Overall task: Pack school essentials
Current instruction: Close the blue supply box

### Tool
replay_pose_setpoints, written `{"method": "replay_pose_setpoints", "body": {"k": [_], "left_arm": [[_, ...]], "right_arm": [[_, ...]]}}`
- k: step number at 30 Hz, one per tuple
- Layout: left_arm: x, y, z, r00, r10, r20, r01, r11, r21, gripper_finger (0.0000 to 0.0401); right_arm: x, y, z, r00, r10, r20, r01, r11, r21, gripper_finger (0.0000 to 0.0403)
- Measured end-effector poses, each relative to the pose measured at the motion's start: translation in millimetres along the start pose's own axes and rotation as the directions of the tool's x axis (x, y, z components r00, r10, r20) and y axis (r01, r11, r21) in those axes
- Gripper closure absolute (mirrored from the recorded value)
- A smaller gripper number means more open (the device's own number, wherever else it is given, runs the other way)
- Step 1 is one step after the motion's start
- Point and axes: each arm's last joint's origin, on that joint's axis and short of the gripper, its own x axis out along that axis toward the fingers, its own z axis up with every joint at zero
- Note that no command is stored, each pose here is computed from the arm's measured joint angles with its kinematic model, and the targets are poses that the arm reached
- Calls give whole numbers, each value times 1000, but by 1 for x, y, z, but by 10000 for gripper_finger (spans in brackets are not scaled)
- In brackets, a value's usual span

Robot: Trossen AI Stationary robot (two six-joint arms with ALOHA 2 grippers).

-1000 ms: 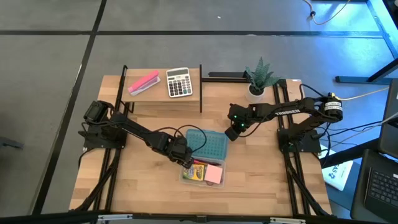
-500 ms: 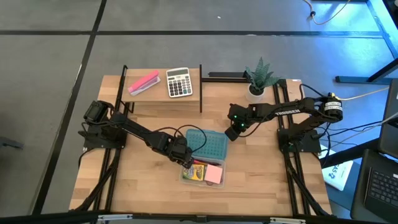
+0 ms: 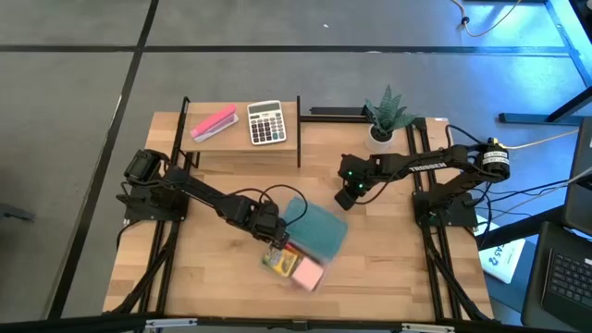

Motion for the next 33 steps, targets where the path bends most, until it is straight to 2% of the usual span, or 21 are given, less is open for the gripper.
{"method": "replay_pose_setpoints", "body": {"k": [5,9,13,23,29,33], "left_arm": [[0,0,-1,1000,0,-9,0,1000,3,396],[0,0,0,1000,-1,-6,1,1000,-1,392],[0,0,0,1000,-1,-6,1,1000,-4,396],[0,0,0,1000,-3,-5,3,1000,-8,393],[0,-1,1,1000,-14,-1,14,1000,-13,391],[1,-1,2,1000,-20,0,20,1000,-16,391]], "right_arm": [[0,3,1,997,73,-14,-74,996,-53,395],[0,4,1,996,83,-24,-84,994,-71,397],[0,8,-3,988,137,-70,-147,976,-163,395],[19,16,-22,983,123,-135,-159,940,-303,397],[34,32,-24,959,241,-150,-281,872,-400,397],[40,38,-24,952,273,-141,-307,854,-419,397]]}}
